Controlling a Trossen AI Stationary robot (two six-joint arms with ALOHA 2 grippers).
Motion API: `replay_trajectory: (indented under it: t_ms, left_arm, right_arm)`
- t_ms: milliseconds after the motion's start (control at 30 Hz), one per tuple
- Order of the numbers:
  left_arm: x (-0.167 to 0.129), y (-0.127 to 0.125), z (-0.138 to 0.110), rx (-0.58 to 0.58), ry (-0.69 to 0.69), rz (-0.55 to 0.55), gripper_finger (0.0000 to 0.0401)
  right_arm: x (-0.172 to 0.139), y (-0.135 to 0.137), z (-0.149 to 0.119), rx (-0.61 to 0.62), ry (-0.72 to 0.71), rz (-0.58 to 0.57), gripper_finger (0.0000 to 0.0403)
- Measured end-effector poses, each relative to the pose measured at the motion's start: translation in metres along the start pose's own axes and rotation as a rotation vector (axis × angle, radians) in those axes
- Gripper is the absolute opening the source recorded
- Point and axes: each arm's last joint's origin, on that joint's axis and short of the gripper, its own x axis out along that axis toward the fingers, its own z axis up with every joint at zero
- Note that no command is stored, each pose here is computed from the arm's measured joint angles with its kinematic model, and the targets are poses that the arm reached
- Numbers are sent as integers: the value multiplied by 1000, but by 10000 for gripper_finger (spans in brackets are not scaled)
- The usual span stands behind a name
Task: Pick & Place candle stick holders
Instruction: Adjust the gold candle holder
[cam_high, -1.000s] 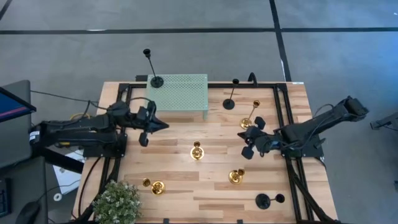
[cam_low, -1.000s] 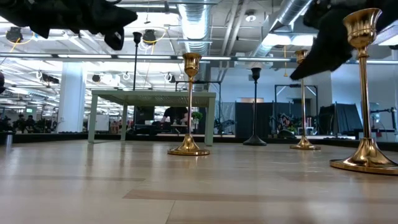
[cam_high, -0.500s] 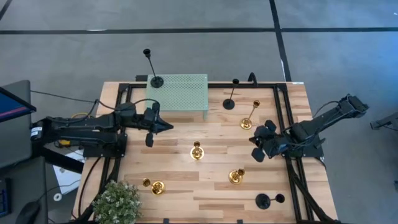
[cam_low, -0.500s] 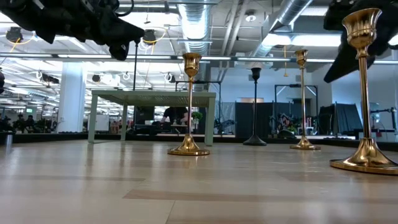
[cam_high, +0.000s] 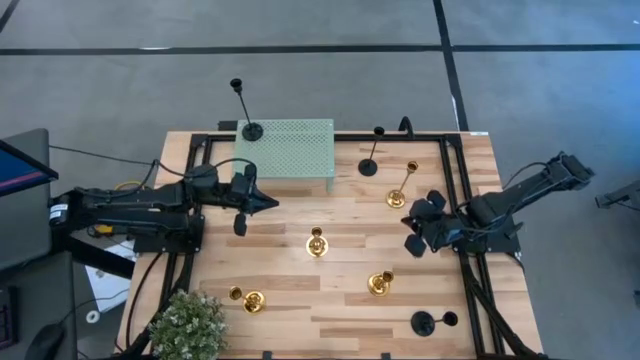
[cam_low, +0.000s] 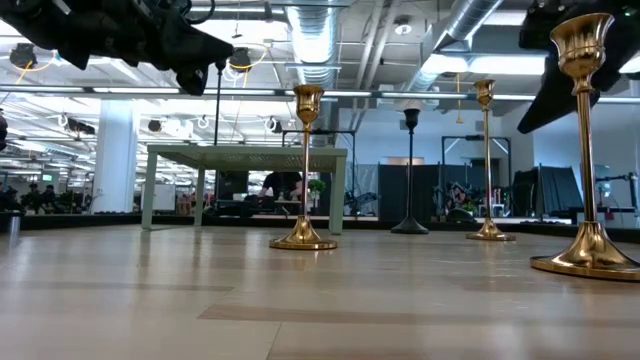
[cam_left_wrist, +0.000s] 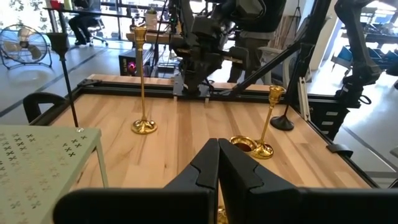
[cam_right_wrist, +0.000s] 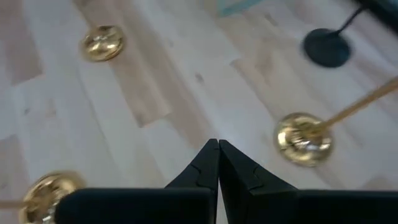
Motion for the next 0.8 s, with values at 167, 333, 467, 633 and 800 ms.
replay_trajectory:
  t_ms: [167, 333, 467, 633, 800]
  left_arm:
    - [0, 0, 0, 1, -3, 0, 5]
    - [0, 0, 0, 1, -3, 0, 5]
    - [0, 0, 0, 1, -3, 0, 5]
    - [0, 0, 0, 1, -3, 0, 5]
    - [0, 0, 0, 1, -3, 0, 5]
  right_arm:
    - [-13, -2, 22, 56, -51, 5, 0]
    - [-23, -2, 40, 33, -92, 21, 0]
    - [-23, -5, 38, 5, -64, -5, 0]
    - [-15, -13, 24, 54, -27, -119, 0]
    - [-3, -12, 15, 99, -47, -118, 0]
